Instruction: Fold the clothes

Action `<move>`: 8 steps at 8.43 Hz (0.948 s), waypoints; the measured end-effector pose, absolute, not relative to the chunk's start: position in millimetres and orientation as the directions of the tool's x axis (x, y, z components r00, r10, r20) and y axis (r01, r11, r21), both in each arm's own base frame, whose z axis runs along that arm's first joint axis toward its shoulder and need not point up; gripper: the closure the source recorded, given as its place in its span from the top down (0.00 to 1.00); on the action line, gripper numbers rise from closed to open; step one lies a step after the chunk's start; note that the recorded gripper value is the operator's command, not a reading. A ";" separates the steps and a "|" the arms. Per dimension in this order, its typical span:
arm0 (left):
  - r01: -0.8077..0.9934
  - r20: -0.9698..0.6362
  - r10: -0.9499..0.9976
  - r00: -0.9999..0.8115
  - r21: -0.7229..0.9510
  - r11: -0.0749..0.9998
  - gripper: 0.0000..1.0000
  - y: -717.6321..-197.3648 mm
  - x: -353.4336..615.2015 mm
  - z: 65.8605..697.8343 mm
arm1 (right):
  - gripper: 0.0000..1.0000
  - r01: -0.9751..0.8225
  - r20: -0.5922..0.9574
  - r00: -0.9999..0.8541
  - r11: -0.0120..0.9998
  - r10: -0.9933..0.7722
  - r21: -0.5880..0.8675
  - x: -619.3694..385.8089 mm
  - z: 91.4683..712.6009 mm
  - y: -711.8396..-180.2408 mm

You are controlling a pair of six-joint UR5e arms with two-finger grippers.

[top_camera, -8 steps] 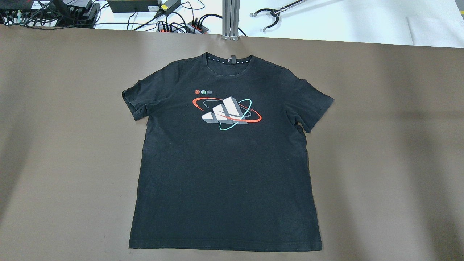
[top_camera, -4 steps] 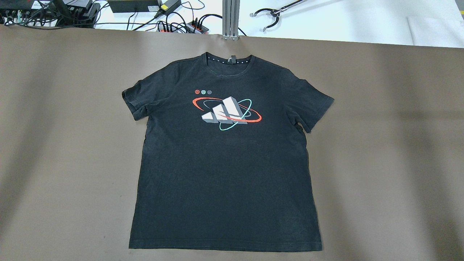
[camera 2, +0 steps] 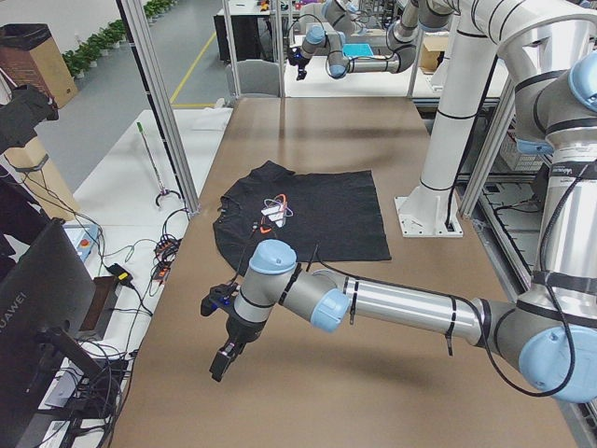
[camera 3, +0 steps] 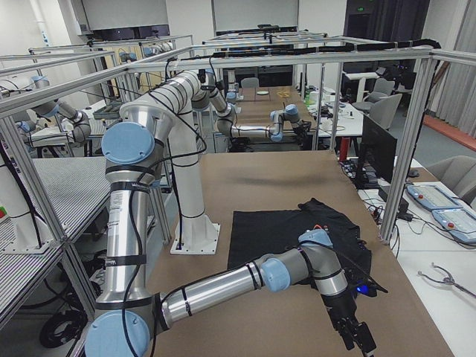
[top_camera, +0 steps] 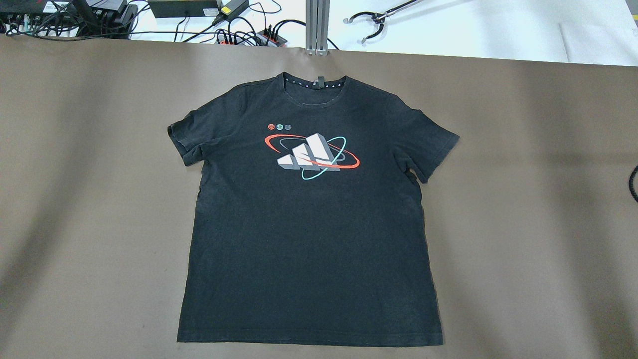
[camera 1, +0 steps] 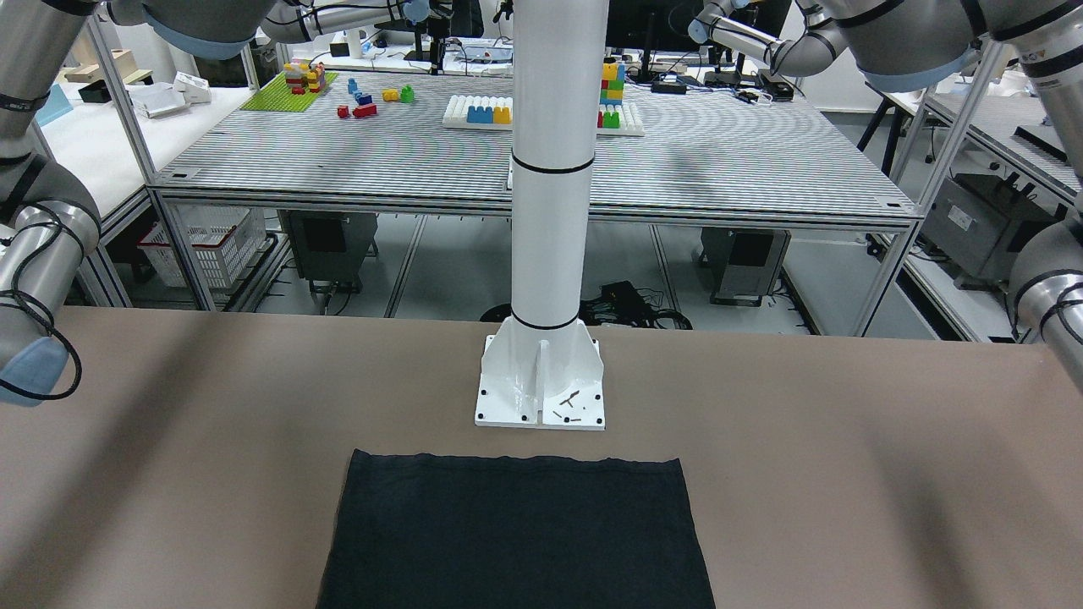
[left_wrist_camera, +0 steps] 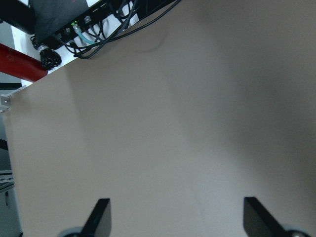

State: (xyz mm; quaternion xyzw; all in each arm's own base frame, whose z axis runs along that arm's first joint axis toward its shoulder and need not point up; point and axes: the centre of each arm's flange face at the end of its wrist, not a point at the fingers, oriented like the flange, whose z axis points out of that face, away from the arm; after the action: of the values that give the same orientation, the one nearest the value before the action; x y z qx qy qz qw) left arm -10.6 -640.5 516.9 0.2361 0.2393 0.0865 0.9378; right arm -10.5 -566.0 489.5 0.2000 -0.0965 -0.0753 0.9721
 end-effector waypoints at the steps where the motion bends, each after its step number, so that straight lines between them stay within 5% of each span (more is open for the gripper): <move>1: -0.040 -0.433 0.273 0.859 0.475 0.879 0.95 -651.9 14.6 507.0 | 0.94 0.079 0.202 0.964 0.915 -0.170 0.396 -47.7 484.2 -582.6; 8: 0.105 -0.691 0.197 0.696 0.368 0.924 0.94 -692.5 251.9 477.2 | 0.94 -0.018 0.453 0.871 0.909 -0.190 0.415 -242.4 445.5 -630.4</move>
State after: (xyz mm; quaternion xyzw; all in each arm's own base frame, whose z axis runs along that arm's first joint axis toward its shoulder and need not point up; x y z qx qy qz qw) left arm 251.9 -692.5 477.2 0.1936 0.3892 0.0256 0.9002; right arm -242.4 -630.4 445.5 0.2078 -0.2501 -0.0456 0.9446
